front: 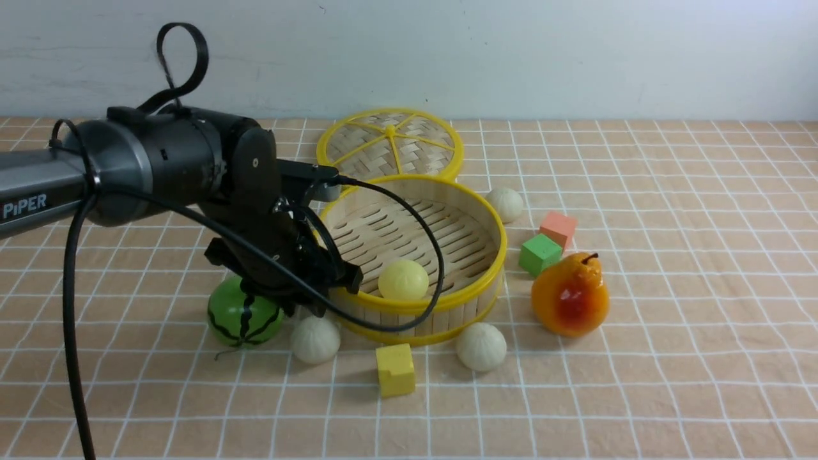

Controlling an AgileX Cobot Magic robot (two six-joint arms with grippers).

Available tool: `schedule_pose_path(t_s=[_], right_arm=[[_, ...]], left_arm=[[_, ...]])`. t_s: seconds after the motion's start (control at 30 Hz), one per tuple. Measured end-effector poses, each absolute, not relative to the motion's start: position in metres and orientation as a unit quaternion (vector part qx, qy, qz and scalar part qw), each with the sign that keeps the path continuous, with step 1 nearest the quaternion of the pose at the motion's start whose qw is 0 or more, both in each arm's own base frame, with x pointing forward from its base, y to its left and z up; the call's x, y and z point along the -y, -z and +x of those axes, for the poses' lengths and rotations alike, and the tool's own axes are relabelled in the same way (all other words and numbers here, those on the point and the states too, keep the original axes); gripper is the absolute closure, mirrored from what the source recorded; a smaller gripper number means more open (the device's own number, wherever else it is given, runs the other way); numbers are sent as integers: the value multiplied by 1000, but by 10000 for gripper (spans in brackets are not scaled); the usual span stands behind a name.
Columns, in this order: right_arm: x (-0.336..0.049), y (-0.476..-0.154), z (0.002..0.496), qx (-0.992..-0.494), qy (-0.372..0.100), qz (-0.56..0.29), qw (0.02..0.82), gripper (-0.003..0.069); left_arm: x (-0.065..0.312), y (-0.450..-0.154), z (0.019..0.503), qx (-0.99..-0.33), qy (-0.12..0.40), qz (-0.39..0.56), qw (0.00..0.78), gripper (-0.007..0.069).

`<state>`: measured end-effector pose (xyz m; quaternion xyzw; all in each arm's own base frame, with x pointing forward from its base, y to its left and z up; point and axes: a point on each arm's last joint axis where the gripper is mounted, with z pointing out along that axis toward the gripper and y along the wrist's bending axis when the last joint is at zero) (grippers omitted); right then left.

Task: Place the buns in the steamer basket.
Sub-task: Use the left arm to grab a steamed stuffed bun, then use the left arm to put the steamed stuffed bun into the steamer

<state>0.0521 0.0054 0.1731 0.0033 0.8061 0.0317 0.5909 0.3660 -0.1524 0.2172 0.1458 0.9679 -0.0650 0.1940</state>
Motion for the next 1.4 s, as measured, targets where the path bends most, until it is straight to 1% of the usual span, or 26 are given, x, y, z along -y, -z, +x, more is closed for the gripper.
schedule_pose_path(t_s=[0.1, 0.3, 0.5, 0.57, 0.63, 0.67, 0.7, 0.73, 0.77, 0.8, 0.87, 1.0, 1.03, 1.07, 1.1, 1.13, 1.23, 1.3, 1.4], right_arm=[[-5, -173, 52, -806, -32, 3, 591, 417], [-5, -173, 52, -806, -32, 3, 591, 417], [-5, -173, 52, -806, -32, 3, 591, 417], [-5, -173, 52, -806, -32, 3, 591, 417], [-5, -173, 52, -806, -32, 3, 591, 417], [-5, -173, 52, -806, -32, 3, 591, 417], [-5, -173, 52, -806, -32, 3, 591, 417], [-5, -173, 52, -806, -32, 3, 591, 417], [-5, -173, 52, -806, -32, 3, 591, 417], [-5, -173, 52, -806, -32, 3, 591, 417], [-5, -173, 52, -806, -32, 3, 591, 417], [-5, -173, 52, -806, -32, 3, 591, 417], [-5, -173, 52, -806, -32, 3, 591, 417], [-5, -173, 52, -806, -32, 3, 591, 417], [-5, -173, 52, -806, -32, 3, 591, 417], [-5, -173, 52, -806, -32, 3, 591, 417], [-5, -173, 52, -806, -32, 3, 591, 417], [-5, -173, 52, -806, -32, 3, 591, 417], [-5, -173, 52, -806, -32, 3, 591, 417]], left_arm=[[153, -215, 367, -965, 65, 160, 195, 337], [155, -195, 372, -968, 59, 171, 177, 337], [157, -189, 377, -965, 61, 170, 192, 337], [157, -189, 377, -964, 61, 170, 194, 350], [157, -189, 377, -965, 61, 169, 190, 384], [157, -188, 376, -966, 62, 168, 184, 417], [157, -187, 374, -968, 63, 166, 175, 469], [157, -187, 374, -969, 63, 166, 174, 479], [157, -186, 371, -971, 65, 164, 159, 578], [157, -186, 371, -972, 65, 164, 156, 587], [156, -187, 369, -974, 66, 162, 145, 631], [155, -206, 362, -975, 70, 163, 135, 635], [154, -220, 357, -975, 78, 160, 134, 635], [154, -220, 357, -975, 78, 160, 134, 635], [154, -230, 354, -974, 84, 159, 138, 635], [154, -249, 351, -970, 97, 161, 154, 635], [157, -289, 349, -953, 124, 180, 211, 635], [162, -305, 356, -937, 141, 187, 258, 635], [168, -305, 375, -920, 146, 185, 313, 635]])
